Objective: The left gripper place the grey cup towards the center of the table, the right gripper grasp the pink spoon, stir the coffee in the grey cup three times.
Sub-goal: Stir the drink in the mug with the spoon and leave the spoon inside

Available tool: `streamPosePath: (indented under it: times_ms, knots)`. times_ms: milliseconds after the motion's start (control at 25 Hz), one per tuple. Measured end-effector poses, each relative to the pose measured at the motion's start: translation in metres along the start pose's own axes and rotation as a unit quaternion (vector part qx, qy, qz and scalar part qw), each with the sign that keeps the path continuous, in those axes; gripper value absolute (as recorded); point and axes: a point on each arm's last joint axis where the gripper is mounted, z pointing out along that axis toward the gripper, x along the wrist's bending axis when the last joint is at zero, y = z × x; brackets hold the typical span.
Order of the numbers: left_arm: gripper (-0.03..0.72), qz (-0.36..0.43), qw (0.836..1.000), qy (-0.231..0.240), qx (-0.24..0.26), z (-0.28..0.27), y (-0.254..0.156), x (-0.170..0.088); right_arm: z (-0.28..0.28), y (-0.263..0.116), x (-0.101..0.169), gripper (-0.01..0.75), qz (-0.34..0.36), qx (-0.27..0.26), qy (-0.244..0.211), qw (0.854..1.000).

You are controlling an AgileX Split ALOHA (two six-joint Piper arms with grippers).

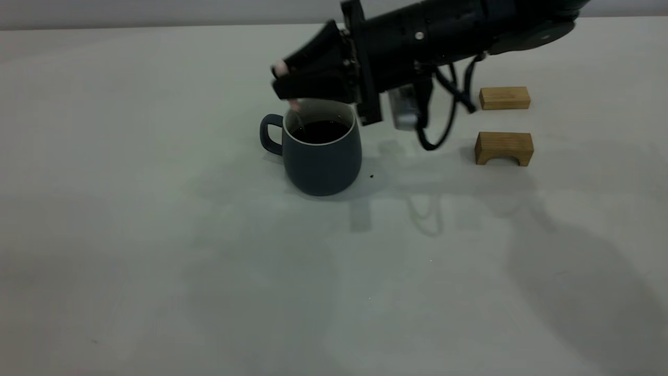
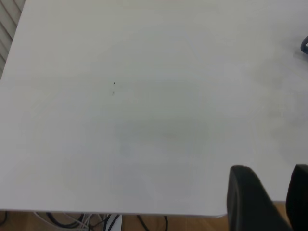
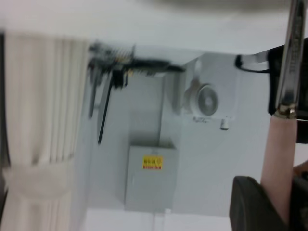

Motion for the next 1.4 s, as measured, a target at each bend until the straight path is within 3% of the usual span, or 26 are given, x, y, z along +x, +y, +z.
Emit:
streamPosePath:
  times_ms: [320,640,800,960,1200,1400]
  knots:
    - [0.274,0.000,1.000,0.000,0.000,0.000,0.000,0.000,-0.011,0.010,0.010,0.145,-0.047,-0.037,0.023,0.998]
    - [0.274,0.000,1.000,0.000,0.000,0.000,0.000,0.000,-0.025,0.017,0.000,0.145,-0.017,-0.043,-0.051,0.998]
    - [0.274,0.000,1.000,0.000,0.000,0.000,0.000,0.000,-0.015,0.012,-0.006,0.145,-0.021,-0.038,-0.067,0.997]
    - [0.274,0.000,1.000,0.000,0.000,0.000,0.000,0.000,-0.001,0.005,-0.006,0.145,-0.048,-0.029,-0.046,0.997]
    - [0.274,0.000,1.000,0.000,-0.001,0.000,0.000,0.000,-0.004,0.012,0.002,0.145,-0.084,-0.061,-0.007,0.995]
    - [0.274,0.000,1.000,0.000,-0.001,0.000,0.000,0.000,-0.017,0.018,0.005,0.145,-0.076,-0.067,-0.014,0.995]
